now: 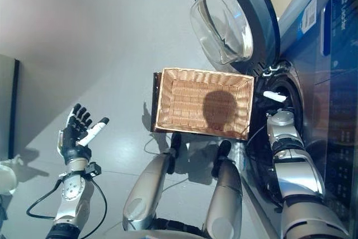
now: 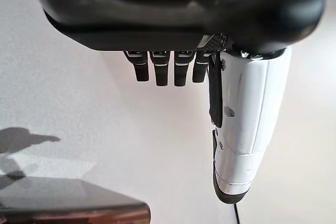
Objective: Pick up the clothes and place them into the washing machine
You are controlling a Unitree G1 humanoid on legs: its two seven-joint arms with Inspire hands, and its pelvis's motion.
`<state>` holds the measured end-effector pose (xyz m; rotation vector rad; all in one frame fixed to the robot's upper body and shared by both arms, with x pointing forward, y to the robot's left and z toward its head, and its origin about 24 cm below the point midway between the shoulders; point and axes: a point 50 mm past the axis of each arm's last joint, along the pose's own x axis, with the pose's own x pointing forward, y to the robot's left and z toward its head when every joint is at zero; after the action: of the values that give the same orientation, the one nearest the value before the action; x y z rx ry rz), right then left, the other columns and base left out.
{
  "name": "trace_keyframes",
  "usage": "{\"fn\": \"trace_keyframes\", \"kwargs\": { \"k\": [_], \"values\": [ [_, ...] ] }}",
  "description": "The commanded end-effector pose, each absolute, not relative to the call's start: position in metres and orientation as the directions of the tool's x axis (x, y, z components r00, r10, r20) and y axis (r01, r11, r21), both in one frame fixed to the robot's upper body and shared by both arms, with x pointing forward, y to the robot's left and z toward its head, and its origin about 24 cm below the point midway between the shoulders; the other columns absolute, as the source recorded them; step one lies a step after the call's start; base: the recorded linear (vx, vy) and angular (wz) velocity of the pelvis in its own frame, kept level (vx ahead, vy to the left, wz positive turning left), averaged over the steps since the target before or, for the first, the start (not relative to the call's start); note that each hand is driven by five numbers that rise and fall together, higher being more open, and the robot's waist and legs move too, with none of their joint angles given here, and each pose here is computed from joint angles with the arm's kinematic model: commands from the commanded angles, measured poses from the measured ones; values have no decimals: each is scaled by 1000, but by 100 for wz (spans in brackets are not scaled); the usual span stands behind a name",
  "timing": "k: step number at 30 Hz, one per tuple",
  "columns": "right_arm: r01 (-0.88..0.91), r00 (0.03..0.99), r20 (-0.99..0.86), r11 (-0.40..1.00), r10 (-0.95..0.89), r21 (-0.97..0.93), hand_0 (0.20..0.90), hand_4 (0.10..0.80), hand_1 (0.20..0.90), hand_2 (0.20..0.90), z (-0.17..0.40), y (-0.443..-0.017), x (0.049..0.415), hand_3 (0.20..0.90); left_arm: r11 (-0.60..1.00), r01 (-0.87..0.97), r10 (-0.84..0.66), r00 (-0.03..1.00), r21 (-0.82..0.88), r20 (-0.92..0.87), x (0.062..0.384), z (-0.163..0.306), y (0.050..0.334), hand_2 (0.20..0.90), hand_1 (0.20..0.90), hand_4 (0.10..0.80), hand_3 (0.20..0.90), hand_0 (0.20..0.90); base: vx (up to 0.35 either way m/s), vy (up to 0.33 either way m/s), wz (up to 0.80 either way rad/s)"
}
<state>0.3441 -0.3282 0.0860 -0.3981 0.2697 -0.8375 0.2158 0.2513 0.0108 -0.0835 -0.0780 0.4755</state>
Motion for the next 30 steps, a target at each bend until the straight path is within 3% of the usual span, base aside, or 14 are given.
{"fn": "trace_keyframes", "kwargs": {
  "k": [1,7,20,25,30],
  "values": [
    [626,777,265,746,-571,-228,900,800,900,900,158,-256,390,900,856,-512,504,799,-67,327,206,62,284,900,900,800,900,900,-36,12,17],
    [729,684,237,659,-690,-184,900,800,900,900,186,-305,384,900,862,-501,497,799,-84,338,207,66,281,900,900,800,900,900,6,6,11],
    [775,622,165,631,-765,3,900,800,900,900,209,-335,376,900,866,-488,489,786,-106,379,214,77,282,900,900,800,900,900,27,-5,0],
    [763,600,253,638,-759,103,900,800,900,900,227,-319,381,900,855,-507,506,769,-109,392,215,79,281,900,900,800,900,900,21,0,0],
    [642,653,301,719,-695,267,900,800,900,900,201,-283,381,900,845,-522,525,770,-114,364,219,70,279,900,900,800,900,900,68,-5,0]
  ]
}}
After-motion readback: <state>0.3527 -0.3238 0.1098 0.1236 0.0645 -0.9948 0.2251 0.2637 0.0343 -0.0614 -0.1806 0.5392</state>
